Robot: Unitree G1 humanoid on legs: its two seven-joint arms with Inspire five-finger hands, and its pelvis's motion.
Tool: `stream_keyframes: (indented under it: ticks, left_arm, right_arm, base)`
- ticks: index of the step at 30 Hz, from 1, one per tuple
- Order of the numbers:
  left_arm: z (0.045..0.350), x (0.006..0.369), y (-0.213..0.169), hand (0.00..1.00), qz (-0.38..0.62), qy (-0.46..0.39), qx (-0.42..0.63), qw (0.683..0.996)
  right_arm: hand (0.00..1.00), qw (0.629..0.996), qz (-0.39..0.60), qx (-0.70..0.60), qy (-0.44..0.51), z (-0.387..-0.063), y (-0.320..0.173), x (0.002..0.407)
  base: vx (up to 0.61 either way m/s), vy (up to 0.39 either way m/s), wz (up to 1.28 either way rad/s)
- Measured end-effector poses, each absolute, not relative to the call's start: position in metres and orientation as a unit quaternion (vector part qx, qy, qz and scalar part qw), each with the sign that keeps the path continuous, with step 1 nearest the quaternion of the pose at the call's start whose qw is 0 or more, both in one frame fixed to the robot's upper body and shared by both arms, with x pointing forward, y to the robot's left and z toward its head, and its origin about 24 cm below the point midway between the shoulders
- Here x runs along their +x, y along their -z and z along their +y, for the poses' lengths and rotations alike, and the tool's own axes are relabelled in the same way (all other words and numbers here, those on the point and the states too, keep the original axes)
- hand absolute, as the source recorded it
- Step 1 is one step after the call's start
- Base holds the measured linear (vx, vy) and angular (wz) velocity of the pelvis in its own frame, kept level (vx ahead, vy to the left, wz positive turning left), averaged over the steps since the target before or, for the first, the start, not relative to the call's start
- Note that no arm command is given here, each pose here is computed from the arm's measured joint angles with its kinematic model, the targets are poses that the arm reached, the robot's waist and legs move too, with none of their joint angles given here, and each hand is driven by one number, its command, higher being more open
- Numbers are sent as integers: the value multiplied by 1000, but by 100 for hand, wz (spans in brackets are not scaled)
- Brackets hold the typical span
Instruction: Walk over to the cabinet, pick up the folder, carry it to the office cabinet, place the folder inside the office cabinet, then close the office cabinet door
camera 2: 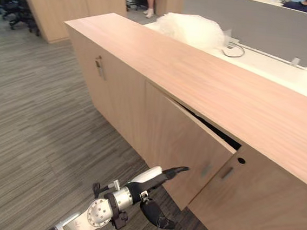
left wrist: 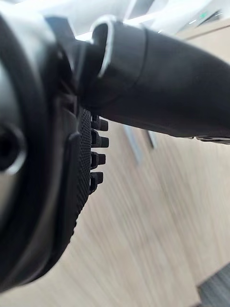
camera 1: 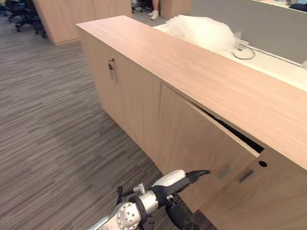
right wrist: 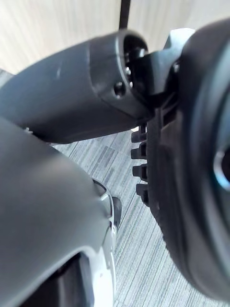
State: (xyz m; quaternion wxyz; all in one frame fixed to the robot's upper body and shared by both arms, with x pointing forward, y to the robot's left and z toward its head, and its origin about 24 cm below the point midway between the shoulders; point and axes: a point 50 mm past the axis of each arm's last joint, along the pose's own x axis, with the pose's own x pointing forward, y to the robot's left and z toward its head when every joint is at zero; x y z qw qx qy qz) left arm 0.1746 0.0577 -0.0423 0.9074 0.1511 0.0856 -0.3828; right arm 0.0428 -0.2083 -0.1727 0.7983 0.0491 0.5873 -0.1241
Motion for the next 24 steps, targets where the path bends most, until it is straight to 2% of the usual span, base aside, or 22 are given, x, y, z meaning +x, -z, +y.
stream_keyframes:
  ticks: [1, 2, 4, 8, 10, 12, 18, 20, 24]
  left_arm:
    - [75, 176, 64, 100, 173, 310, 71, 932]
    - [94, 175, 82, 100, 237, 232, 20, 943]
    - [122, 171, 100, 100, 293, 154, 5, 944]
    - [168, 141, 123, 100, 370, 29, -41, 928]
    - [177, 132, 131, 100, 388, -31, -91, 917]
    - [180, 113, 146, 100, 426, -98, -147, 888]
    - [215, 74, 161, 100, 492, -195, -121, 840]
    - [218, 61, 164, 100, 515, -186, -93, 831]
    - [215, 57, 165, 100, 529, -163, -56, 831]
  right_arm:
    - [100, 799, 586, 50, 126, -206, 173, 44]
    - [100, 800, 584, 56, 129, -203, 173, 45]
    - [100, 801, 578, 73, 137, -199, 174, 46]
    - [100, 802, 570, 74, 159, -211, 172, 47]
    - [100, 798, 575, 71, 164, -214, 172, 44]
    - [100, 794, 574, 76, 185, -224, 170, 45]
    - [100, 785, 574, 110, 206, -219, 172, 45]
    - [100, 783, 576, 114, 208, -217, 172, 42]
    - [100, 782, 574, 115, 215, -220, 172, 40]
  base:
    - [29, -65, -66]
    - [11, -71, -63]
    - [-13, -110, -58]
    - [-16, -102, -81]
    - [-50, 18, -51]
    - [-75, 186, -78]
    - [-13, 172, -73]
    - [84, 107, -76]
    - [102, 65, -49]
